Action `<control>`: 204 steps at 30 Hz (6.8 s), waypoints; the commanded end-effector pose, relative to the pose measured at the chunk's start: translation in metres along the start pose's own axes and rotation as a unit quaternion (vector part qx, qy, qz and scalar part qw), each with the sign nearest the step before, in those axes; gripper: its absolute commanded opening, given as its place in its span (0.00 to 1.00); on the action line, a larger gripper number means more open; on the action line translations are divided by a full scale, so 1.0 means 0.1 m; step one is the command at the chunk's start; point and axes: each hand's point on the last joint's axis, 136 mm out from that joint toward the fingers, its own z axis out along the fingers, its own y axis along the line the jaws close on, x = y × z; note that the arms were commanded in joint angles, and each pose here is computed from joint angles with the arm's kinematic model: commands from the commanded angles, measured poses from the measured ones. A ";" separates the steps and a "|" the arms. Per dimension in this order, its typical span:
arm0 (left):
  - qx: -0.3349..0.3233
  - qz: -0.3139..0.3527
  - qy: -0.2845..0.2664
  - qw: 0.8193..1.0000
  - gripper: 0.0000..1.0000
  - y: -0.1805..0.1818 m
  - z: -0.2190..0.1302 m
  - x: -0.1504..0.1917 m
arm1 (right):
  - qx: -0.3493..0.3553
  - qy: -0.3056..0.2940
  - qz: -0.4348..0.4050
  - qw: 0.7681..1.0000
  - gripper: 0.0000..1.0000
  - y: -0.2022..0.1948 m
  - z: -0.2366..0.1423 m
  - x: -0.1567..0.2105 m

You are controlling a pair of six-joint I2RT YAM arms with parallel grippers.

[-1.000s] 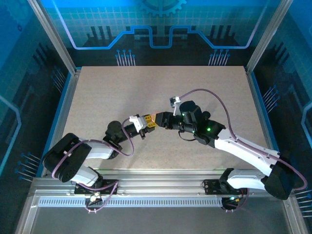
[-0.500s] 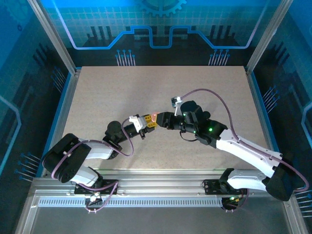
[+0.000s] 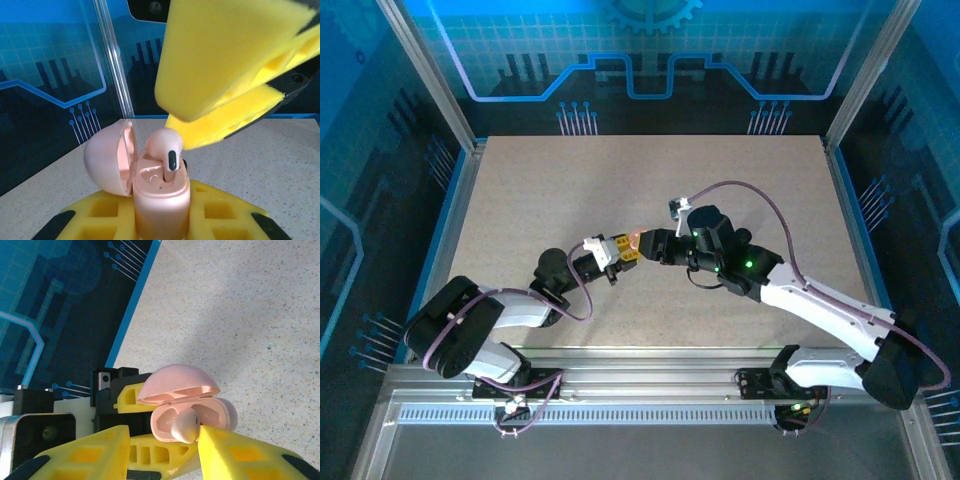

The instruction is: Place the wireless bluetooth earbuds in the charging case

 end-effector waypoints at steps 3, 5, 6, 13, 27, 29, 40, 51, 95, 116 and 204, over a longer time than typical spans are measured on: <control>0.008 0.009 -0.019 1.000 0.16 -0.05 -0.02 -0.12 | -0.023 -0.008 -0.008 1.000 0.40 0.13 0.03 -0.12; 0.008 0.008 -0.017 1.000 0.16 -0.06 -0.03 -0.11 | -0.026 -0.007 -0.009 1.000 0.40 0.15 0.04 -0.12; 0.008 0.008 -0.016 1.000 0.16 -0.05 -0.02 -0.10 | -0.027 -0.008 -0.009 1.000 0.40 0.15 0.04 -0.12; 0.011 0.008 -0.016 1.000 0.16 -0.06 -0.02 -0.11 | -0.029 -0.007 -0.015 0.999 0.40 0.18 0.06 -0.14; 0.019 0.008 -0.013 1.000 0.16 -0.10 -0.04 -0.14 | -0.024 0.000 -0.030 0.999 0.39 0.20 0.09 -0.19; 0.018 0.007 -0.013 1.000 0.16 -0.10 -0.04 -0.13 | -0.022 0.002 -0.032 0.999 0.39 0.19 0.09 -0.18; -0.070 -0.024 0.008 0.997 0.16 0.17 -0.11 -0.02 | 0.042 0.004 -0.058 0.997 0.39 0.00 -0.17 -0.27; -0.106 -0.061 0.023 0.992 0.15 0.28 -0.15 0.08 | 0.127 0.068 -0.085 0.986 0.38 -0.38 -0.23 -0.39; -0.256 -0.141 0.216 0.932 0.15 0.41 -0.99 0.35 | 0.288 0.372 -0.198 0.860 0.40 -1.87 0.94 -0.17; -0.270 -0.126 0.241 0.924 0.15 0.42 -1.10 0.39 | 0.271 0.421 -0.215 0.838 0.40 -2.15 1.30 -0.19; -0.255 -0.128 0.239 0.928 0.15 0.41 -1.00 0.42 | 0.260 0.432 -0.233 0.831 0.19 -2.05 1.55 0.20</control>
